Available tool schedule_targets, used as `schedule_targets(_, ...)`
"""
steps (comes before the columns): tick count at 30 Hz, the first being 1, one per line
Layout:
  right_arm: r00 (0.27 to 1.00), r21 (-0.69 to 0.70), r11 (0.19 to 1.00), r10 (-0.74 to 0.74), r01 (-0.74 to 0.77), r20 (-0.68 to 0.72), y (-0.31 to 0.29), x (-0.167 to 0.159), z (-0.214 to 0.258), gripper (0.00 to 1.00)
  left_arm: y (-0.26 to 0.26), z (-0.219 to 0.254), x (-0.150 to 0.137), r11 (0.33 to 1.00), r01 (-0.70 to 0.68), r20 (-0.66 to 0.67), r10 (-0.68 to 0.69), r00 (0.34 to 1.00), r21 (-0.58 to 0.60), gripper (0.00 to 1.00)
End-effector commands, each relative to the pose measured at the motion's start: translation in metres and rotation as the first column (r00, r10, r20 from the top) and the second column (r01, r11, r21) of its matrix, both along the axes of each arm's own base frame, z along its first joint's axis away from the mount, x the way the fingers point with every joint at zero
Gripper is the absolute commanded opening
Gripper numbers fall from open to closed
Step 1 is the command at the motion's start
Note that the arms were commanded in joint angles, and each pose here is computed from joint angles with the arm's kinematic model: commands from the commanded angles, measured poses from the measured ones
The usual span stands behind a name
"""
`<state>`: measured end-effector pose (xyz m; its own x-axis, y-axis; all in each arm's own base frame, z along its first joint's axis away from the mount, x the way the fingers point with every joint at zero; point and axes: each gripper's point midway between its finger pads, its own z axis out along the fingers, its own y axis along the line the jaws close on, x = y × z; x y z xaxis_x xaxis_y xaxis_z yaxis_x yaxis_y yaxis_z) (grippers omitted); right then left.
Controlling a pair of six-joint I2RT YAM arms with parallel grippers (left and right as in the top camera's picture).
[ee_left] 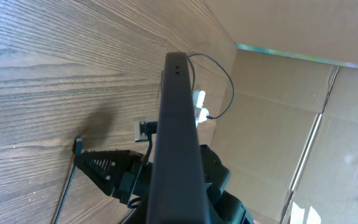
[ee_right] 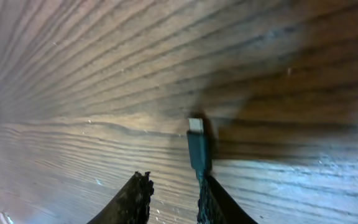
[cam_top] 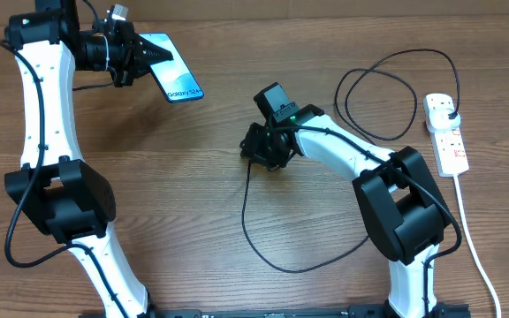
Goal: Plug charger to phone and switch on socket
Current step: 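Lower the right gripper over the black cable's USB-C connector, then close the right gripper on the USB-C connector and lift it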
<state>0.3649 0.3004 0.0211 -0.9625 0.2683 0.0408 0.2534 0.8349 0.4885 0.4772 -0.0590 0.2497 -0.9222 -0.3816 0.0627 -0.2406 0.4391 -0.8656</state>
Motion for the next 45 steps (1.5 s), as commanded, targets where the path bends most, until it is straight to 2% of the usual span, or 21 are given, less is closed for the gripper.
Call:
schedule_targets(1,0.999,-0.023,0.999,-0.023,0.022,-0.027,-0.005,-0.007,-0.012,0.27,-0.004,0.014,-0.003,1.000,0.009,0.024,-0.008,1.000,-0.021,0.04)
schedule_targets(13,0.999,-0.027,0.999,-0.022,0.021,-0.032,-0.005,-0.008,-0.014,0.28,-0.004,0.012,-0.004,1.000,0.007,0.018,-0.007,1.000,-0.013,0.04)
schedule_targets(26,0.996,-0.049,0.999,-0.015,0.011,-0.085,-0.006,-0.016,-0.037,0.27,-0.004,0.010,-0.007,1.000,0.016,0.016,-0.016,1.000,-0.003,0.04)
schedule_targets(34,0.996,-0.055,0.998,-0.016,0.012,-0.086,-0.007,-0.016,-0.040,0.15,-0.004,0.010,-0.007,1.000,0.016,0.016,-0.016,1.000,-0.003,0.04)
schedule_targets(37,0.997,-0.067,0.998,-0.013,0.008,-0.073,-0.009,-0.015,-0.041,0.05,-0.004,0.010,-0.007,1.000,0.018,0.016,-0.018,1.000,-0.002,0.04)
schedule_targets(45,0.996,-0.053,0.995,0.089,-0.090,-0.017,-0.011,-0.009,-0.038,0.04,-0.006,0.009,-0.012,0.999,0.041,0.022,-0.041,0.999,0.004,0.04)
